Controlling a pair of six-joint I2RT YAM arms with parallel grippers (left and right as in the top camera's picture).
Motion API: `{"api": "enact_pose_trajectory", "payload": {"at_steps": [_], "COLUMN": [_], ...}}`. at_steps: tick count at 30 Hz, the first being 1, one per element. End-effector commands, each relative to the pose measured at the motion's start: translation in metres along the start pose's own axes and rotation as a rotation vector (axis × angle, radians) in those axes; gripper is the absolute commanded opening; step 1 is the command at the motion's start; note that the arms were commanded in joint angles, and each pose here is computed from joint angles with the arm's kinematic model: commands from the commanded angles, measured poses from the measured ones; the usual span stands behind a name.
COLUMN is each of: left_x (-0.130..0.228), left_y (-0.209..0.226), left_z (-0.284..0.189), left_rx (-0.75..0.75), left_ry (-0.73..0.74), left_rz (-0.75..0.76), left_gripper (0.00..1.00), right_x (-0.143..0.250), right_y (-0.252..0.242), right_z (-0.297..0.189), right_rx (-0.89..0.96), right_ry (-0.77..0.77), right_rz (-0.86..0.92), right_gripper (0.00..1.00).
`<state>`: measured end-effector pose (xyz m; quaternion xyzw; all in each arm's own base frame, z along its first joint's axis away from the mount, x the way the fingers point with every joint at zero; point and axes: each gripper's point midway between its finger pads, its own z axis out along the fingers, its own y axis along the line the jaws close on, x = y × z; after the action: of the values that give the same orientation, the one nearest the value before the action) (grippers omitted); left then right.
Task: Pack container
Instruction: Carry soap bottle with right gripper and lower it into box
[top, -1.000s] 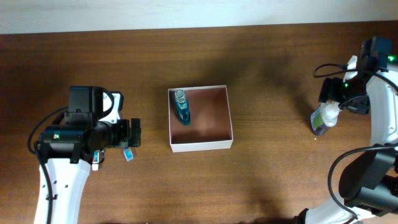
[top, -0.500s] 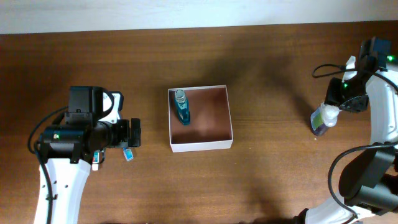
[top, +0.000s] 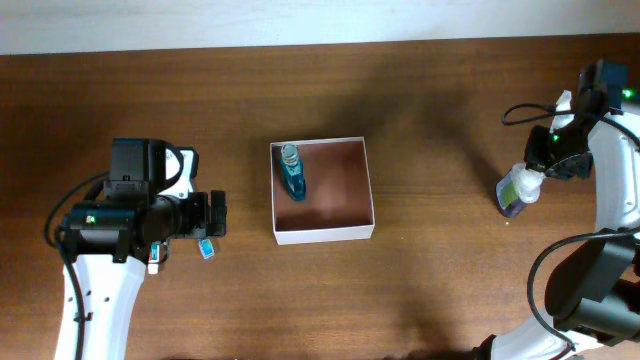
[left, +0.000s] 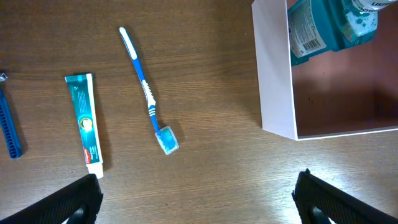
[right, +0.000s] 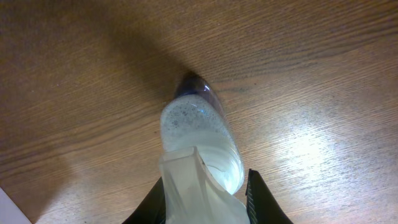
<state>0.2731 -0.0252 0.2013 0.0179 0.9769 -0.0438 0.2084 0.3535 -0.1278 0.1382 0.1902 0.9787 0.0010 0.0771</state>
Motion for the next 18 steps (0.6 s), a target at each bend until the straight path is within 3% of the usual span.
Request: {"api": "enact_pose_trajectory", "payload": {"at_steps": [1,7,18], "left_x": [-0.004,-0.004,-0.004], "left_y": [0.001,0.001,0.001], "left_z": [-0.004,-0.004,-0.004], "left_rx": [-0.005,-0.005,-0.005], "left_ry": [-0.013,-0.013,-0.013], "left_rz": [-0.012,-0.012,-0.012], "left_gripper": [1.0,1.0,1.0], "right_x": [0.003,0.003,-0.001], "right_y": [-0.001,0.001,0.016], "right_z": [0.005,0.004,-0.046], "right_rx": [-0.009,-0.021,-0.096], "right_ry": [0.022,0.023,-0.045], "right_rz": [0.012,0.015,0.009], "right_gripper": [0.12,0.04,0.04]}}
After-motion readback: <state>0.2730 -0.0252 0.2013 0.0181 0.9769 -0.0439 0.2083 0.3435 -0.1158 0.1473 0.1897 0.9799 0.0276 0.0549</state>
